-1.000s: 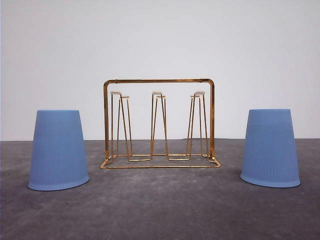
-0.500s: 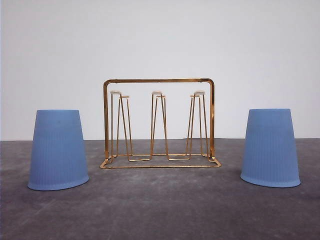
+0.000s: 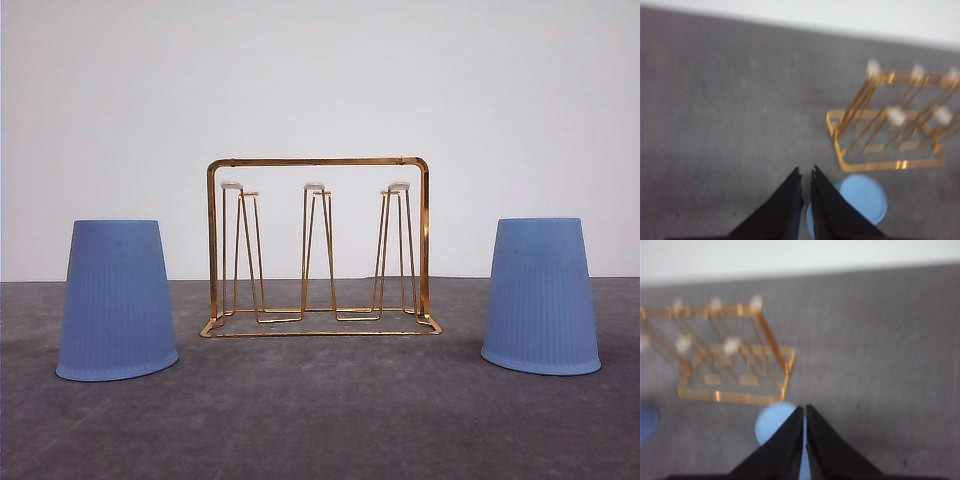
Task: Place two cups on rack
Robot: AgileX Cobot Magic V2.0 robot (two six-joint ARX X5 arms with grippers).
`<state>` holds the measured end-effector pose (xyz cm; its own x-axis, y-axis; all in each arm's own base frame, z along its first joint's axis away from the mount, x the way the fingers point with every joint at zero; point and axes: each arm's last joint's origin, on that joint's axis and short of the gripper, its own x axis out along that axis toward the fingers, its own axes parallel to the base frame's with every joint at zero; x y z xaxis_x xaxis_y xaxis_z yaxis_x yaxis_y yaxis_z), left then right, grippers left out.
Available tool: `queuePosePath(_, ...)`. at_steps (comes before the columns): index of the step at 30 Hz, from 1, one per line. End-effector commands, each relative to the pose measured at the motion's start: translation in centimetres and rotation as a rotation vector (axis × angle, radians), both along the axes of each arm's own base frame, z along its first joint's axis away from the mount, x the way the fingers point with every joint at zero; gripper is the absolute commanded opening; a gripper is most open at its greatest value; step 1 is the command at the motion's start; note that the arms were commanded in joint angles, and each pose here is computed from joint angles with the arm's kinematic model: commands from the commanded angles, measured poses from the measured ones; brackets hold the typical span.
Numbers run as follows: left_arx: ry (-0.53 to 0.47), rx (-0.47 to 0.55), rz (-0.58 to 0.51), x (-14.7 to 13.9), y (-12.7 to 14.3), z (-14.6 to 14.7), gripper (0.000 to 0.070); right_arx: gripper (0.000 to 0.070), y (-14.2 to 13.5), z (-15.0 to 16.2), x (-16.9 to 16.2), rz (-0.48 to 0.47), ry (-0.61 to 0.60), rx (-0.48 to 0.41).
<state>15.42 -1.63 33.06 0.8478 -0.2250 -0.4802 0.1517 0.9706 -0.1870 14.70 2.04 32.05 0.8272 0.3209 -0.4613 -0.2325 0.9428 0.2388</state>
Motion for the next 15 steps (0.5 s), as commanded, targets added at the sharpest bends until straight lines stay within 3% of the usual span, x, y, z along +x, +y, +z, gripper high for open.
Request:
queuePosePath(1,0.044,0.054,-0.047,1.2,-0.3,-0.4,0.0028,0.0006,0.3,-0.7,1.4,0.061,0.072,-0.072)
queuePosePath(6,0.165,0.085,-0.098,3.9,-1.2,-2.5,0.0028,0.0006,0.9,-3.1,4.4,0.109,0.224,-0.116)
queuePosePath(10,0.205,0.098,-0.118,4.9,-1.6,-3.3,0.0028,0.0007,1.1,-4.2,5.5,0.117,0.283,-0.124)
queuePosePath(12,0.211,0.099,-0.119,5.0,-1.6,-3.4,0.0063,0.0019,1.1,-4.4,5.6,0.118,0.293,-0.125)
queuePosePath(13,0.210,0.098,-0.120,5.0,-1.6,-3.4,0.0144,0.0061,1.1,-4.4,5.6,0.122,0.293,-0.128)
queuePosePath(15,0.209,0.091,-0.128,5.0,-1.6,-3.3,0.0389,0.0247,1.1,-4.4,5.6,0.131,0.290,-0.133)
